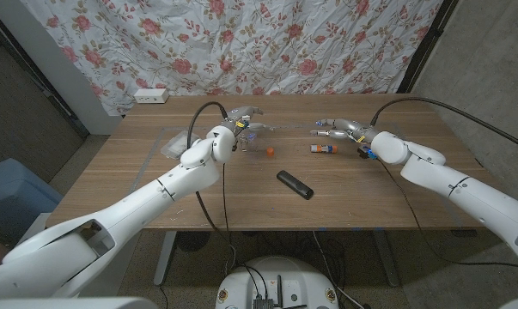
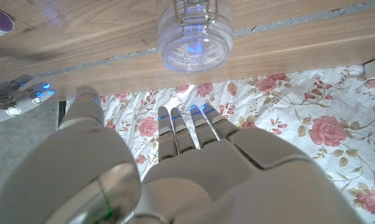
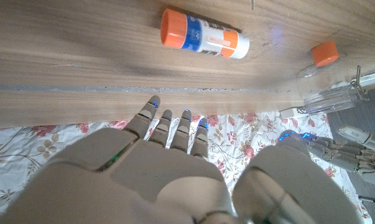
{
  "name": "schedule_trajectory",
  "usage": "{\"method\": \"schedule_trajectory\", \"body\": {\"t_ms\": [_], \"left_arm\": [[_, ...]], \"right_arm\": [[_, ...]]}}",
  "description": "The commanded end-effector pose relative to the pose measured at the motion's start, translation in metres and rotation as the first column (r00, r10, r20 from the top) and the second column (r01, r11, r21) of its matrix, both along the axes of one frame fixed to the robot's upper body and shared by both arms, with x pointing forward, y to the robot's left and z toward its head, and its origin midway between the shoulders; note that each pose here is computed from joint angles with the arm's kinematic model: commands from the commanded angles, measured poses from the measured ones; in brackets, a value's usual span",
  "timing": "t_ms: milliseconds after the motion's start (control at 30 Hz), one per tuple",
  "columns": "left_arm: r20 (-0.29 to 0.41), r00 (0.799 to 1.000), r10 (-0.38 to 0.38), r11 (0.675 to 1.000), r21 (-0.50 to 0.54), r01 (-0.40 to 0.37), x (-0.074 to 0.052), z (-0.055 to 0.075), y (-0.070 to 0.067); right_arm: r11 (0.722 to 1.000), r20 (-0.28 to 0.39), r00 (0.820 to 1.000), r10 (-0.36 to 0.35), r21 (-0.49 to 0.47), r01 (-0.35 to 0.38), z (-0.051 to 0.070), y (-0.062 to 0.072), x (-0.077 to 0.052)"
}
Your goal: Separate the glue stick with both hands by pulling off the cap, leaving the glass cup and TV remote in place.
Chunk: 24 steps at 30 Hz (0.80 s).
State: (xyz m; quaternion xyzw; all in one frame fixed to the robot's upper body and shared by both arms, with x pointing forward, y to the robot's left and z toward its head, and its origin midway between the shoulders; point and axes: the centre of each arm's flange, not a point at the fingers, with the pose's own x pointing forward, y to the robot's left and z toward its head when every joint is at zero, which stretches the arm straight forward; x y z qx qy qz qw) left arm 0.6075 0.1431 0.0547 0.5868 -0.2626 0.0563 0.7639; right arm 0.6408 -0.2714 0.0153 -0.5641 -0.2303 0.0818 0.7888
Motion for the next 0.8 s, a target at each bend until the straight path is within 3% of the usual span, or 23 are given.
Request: {"method": "schedule_trajectory", "body": {"t_ms": [33,367,800], "left_arm": [[0.034,0.999,-0.038,0.987,-0.156,0.043,0.000,-0.009,0.021],[0.064,0.996,-0.070,0.962,-0.260,0.084,0.006,-0.016,0.039],[0.076,0.988,-0.131,0.907,-0.394,0.151,0.014,-0.025,0.060]], "right_arm": [[0.989,0.009,1.000,0.024,0.143,-0.025,0.001,0.001,-0.004],[0.961,0.031,0.999,0.019,0.275,-0.026,0.000,-0.002,-0.005],[0.921,-0.013,0.999,0.038,0.388,-0.030,-0.005,0.002,-0.001]]}}
